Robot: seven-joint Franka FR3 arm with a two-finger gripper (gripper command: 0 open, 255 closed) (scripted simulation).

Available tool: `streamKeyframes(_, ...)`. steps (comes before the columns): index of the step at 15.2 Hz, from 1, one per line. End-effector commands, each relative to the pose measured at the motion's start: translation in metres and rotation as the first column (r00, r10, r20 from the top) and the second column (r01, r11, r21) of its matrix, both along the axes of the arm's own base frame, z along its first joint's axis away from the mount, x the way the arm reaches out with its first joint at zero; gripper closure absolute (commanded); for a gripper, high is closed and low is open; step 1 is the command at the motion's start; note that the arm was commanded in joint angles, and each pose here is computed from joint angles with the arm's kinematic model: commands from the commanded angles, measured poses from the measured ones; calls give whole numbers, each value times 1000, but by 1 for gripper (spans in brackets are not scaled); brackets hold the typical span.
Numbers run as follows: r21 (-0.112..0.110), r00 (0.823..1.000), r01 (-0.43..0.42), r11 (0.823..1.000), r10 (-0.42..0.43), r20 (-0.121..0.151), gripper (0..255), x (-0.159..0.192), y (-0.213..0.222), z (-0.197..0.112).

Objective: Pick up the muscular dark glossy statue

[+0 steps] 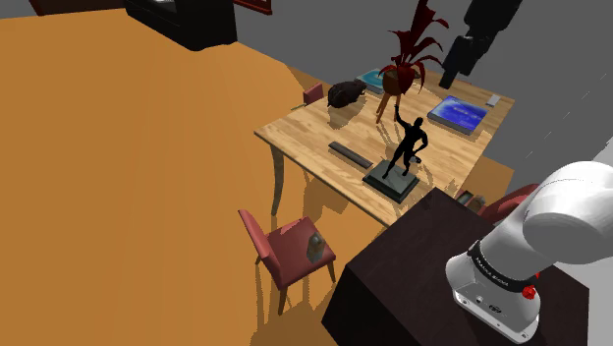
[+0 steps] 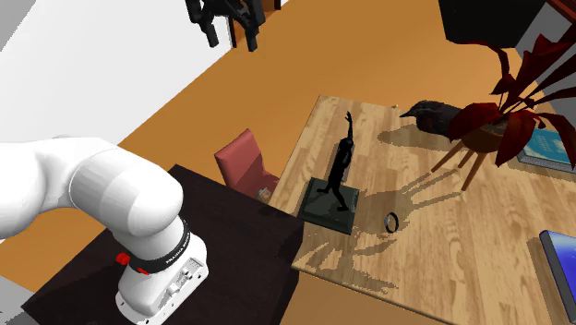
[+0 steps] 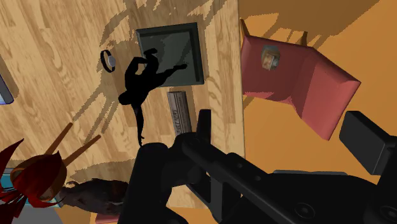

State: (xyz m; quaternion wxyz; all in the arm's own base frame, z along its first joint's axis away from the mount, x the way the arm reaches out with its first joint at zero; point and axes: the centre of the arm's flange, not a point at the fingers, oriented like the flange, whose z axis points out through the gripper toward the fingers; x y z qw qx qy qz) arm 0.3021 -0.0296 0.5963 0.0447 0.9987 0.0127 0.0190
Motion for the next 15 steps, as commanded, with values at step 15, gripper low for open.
streamKeyframes(15, 111, 991, 134, 985, -133, -14, 0, 80, -138, -114)
